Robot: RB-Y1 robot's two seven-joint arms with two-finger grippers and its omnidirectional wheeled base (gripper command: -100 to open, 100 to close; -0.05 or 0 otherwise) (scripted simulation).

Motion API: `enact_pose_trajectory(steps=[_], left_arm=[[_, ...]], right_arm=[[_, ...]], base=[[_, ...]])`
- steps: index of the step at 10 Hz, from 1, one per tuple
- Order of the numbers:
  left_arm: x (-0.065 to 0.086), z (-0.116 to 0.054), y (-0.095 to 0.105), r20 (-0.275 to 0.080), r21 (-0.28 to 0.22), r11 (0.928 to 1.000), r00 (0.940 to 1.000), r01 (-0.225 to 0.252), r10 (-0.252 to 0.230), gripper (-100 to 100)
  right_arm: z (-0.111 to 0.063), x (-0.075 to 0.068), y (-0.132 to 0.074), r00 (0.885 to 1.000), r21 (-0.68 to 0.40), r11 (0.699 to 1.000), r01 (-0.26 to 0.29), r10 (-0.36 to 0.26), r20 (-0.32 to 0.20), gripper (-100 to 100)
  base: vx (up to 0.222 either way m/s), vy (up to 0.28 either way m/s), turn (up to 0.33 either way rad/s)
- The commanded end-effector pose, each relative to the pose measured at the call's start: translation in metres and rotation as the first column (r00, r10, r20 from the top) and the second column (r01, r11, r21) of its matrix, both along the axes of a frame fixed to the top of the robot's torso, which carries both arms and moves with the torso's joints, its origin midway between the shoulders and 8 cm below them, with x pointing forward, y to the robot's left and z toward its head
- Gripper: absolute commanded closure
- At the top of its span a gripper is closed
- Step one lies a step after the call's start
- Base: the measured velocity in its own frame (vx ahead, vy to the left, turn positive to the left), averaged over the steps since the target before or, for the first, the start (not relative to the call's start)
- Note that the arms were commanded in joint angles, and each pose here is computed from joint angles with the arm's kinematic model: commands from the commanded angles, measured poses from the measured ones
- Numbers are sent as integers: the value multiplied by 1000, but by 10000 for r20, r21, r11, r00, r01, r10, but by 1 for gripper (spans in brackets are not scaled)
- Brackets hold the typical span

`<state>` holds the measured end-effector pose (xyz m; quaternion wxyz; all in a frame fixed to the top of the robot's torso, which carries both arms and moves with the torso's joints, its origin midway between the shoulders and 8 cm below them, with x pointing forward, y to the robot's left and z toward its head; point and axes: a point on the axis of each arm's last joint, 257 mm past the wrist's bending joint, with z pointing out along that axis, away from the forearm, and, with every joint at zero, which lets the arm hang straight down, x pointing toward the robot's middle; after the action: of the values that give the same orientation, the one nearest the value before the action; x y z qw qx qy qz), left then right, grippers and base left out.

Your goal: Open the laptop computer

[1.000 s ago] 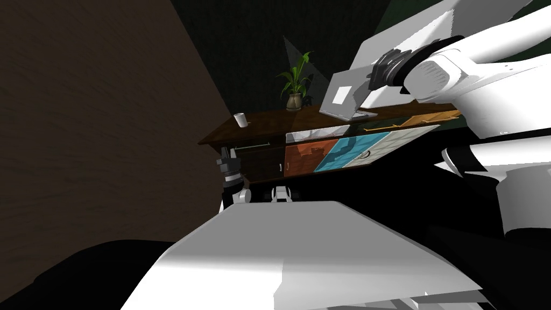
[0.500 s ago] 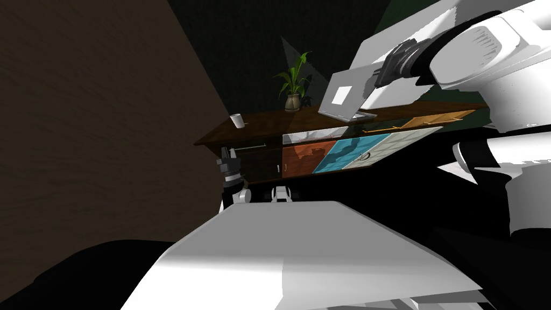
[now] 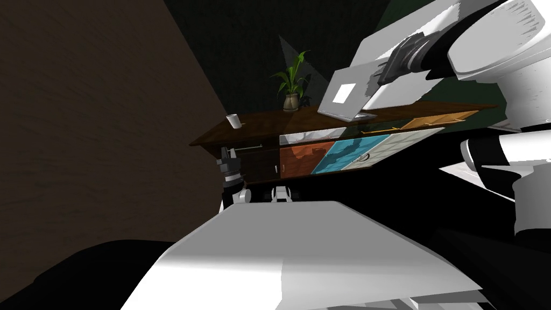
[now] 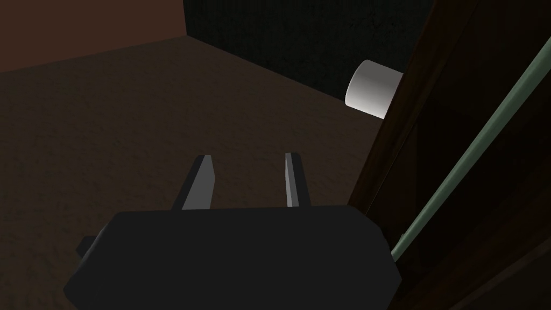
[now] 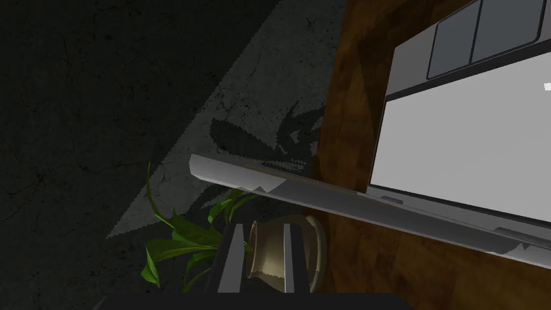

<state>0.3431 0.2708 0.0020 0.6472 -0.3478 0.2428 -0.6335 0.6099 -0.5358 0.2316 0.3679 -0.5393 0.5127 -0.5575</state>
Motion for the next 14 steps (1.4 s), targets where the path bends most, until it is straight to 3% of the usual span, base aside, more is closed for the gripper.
enact_pose_trajectory(steps=[1, 5, 8, 9, 14], left_arm=[[0, 0, 0, 1, -1, 10000, 10000, 1, -1, 0], [0, 0, 0, -1, 1, 10000, 10000, 0, 0, 0], [0, 0, 0, -2, -1, 10000, 10000, -1, 1, 0], [0, 0, 0, -1, -2, 10000, 10000, 0, 0, 0], [0, 0, 0, -2, 0, 10000, 10000, -1, 1, 0]], right_arm=[[7, 6, 18, 9994, -951, 9951, -279, 295, 159, -100], [15, 14, 51, 9959, -2448, 9669, -717, 831, 368, -100], [15, 12, 47, 9965, -2222, 9728, -659, 756, 355, -100], [16, 12, 47, 9965, -2218, 9729, -653, 751, 359, 100], [14, 0, 32, 9982, -277, 9978, -595, 594, -52, 100]], base=[[-70, -161, 57], [-78, -166, 44], [38, -46, 26], [6, -4, -1], [31, -67, 12]])
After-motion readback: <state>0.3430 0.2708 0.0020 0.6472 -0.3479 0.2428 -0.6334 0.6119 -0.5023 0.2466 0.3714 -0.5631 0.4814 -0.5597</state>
